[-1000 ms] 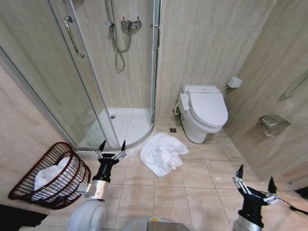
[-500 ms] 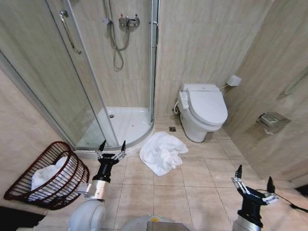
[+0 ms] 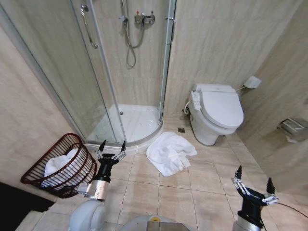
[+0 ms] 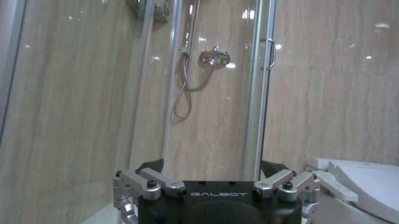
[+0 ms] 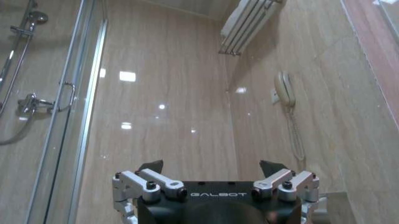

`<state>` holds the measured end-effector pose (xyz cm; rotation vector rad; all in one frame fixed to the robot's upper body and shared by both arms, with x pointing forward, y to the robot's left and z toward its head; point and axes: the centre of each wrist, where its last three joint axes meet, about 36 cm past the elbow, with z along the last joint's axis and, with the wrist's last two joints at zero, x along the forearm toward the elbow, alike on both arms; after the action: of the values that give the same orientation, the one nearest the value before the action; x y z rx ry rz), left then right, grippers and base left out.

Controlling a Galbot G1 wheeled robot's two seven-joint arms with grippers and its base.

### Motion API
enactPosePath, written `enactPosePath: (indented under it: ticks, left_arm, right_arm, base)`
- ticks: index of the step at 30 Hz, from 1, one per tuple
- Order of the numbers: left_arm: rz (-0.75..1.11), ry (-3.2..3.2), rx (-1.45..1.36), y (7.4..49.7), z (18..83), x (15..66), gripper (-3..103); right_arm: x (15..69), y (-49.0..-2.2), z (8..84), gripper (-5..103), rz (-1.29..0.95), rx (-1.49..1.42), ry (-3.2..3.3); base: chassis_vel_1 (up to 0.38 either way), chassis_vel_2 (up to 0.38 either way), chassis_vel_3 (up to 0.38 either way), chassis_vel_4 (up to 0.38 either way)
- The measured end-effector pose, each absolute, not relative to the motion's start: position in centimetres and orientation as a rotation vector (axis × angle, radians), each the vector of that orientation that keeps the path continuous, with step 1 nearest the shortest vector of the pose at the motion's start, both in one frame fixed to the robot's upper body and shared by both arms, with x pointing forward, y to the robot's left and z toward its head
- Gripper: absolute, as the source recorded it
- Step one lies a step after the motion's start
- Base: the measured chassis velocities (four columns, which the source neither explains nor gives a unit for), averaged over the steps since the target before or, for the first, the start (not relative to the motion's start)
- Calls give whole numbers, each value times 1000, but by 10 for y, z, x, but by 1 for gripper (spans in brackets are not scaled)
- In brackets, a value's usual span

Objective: Discard the used towel into the hamper.

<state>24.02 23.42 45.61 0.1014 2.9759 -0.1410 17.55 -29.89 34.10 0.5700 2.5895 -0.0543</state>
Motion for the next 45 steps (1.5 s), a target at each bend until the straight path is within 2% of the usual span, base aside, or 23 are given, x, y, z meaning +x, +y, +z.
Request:
enactPosePath:
  ticks: [10, 12, 15, 31, 45]
  left_arm:
    - [-141, 2976, 101, 234, 456, 240, 100]
    - [-141, 2976, 101, 234, 456, 240, 100]
    - [-141, 2976, 101, 234, 456, 240, 100]
    - [-141, 2976, 101, 234, 456, 240, 100]
    - [-141, 2976, 101, 234, 456, 240, 100]
  right_arm:
    - [172, -294, 337, 100, -43, 591, 2684]
    - [171, -287, 327, 100, 118, 635, 2786]
    - [172, -285, 314, 100, 227, 649, 2845]
    - [161, -286, 285, 100, 158, 566, 2930]
    - [155, -291, 271, 100, 54, 485, 2920]
  base:
    - [0, 0, 0, 0]
    - [0, 0, 0, 0]
    - [0, 0, 0, 0]
    - [-7, 12, 10, -9]
    - [-159, 163, 169, -158]
